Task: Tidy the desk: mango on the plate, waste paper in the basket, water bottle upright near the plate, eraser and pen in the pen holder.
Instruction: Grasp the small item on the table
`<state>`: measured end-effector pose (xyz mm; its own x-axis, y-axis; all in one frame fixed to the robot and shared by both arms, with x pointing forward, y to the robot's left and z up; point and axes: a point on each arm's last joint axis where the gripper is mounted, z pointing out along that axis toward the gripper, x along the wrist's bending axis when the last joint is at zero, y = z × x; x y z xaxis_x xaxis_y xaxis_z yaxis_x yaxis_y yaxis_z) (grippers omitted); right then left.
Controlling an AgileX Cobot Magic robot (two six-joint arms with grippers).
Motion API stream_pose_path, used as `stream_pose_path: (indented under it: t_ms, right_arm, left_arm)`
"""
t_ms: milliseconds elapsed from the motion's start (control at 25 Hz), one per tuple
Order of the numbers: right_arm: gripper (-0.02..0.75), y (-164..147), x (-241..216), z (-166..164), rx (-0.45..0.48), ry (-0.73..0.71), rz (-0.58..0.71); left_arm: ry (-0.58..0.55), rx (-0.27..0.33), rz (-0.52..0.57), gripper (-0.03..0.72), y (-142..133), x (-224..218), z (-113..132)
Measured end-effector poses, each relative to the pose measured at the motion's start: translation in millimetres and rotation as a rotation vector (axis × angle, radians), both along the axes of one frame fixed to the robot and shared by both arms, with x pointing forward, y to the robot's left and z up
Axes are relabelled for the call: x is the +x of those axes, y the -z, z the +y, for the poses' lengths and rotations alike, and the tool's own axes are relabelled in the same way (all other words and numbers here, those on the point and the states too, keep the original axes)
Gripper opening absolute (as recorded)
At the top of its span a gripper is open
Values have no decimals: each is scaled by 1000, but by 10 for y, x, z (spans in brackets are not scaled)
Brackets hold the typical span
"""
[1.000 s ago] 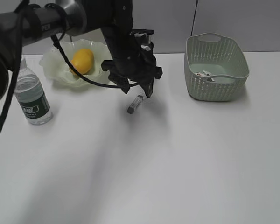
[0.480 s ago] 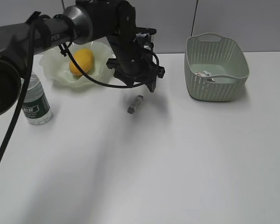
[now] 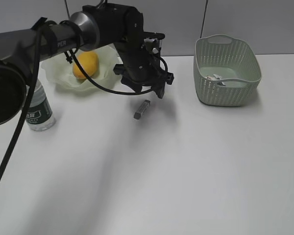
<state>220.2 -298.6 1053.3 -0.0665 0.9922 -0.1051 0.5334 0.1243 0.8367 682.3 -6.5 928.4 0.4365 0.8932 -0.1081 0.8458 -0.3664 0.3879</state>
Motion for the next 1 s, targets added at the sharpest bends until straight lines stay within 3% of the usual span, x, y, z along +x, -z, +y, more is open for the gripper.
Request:
stream_pose_path:
  t_ms: [520,800,1000]
  right_arm:
    - [424,3,121,-11,-17,4,-105]
    - [424,-3,127,-11,-18,4,-116]
    - [424,-6,128,-11,-18,4,-119]
  left_arm:
    - [-1,-12,-10,526,-5,8,-9]
    - [-5,-59,-80,519,-40,67,-46]
    - [45,-9,-51,504,87,50,-34]
